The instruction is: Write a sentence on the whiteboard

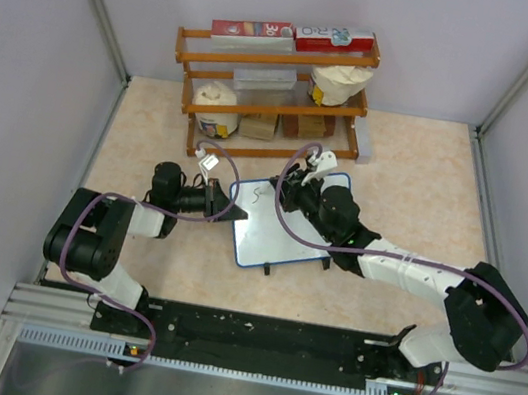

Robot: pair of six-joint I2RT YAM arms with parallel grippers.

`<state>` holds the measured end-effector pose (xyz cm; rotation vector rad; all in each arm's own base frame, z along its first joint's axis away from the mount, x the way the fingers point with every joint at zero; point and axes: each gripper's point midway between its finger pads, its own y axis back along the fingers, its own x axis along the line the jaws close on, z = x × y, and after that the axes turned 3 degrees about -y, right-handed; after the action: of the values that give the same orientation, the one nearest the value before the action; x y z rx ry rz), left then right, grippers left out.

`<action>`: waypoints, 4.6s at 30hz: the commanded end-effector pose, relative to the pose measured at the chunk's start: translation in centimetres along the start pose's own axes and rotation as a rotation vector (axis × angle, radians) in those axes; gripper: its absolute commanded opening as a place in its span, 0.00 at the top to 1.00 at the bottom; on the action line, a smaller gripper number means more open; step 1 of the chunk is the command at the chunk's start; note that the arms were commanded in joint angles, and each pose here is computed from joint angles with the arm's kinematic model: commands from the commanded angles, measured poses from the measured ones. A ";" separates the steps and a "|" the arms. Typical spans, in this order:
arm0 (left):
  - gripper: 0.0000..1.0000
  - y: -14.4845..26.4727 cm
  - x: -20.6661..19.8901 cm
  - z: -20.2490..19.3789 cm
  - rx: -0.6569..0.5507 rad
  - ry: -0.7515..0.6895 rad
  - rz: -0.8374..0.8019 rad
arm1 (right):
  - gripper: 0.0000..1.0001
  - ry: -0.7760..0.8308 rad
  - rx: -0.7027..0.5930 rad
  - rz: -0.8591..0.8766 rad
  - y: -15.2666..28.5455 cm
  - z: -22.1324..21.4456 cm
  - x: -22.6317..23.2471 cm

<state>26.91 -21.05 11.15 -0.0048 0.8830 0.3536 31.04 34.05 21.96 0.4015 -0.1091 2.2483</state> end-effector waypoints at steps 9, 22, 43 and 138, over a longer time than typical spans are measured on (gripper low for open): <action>1.00 -0.3 0.8 0.9 -0.023 -0.052 0.026 | 1.00 -0.003 0.042 0.025 0.7 -1.4 0.5; 1.00 -0.3 0.9 0.9 -0.022 -0.050 0.027 | 1.00 -0.014 0.050 0.024 1.1 -2.1 0.4; 1.00 -0.3 0.9 0.8 -0.021 -0.046 0.024 | 1.00 -0.025 -0.043 -0.043 -0.2 1.3 -0.1; 1.00 -0.4 0.9 0.7 -0.017 -0.039 0.019 | 1.00 -0.051 0.034 -0.073 1.9 -1.6 -2.7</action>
<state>26.98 -21.10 11.08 -0.0038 0.8879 0.3480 30.81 31.97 20.53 0.4712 -0.1114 2.1877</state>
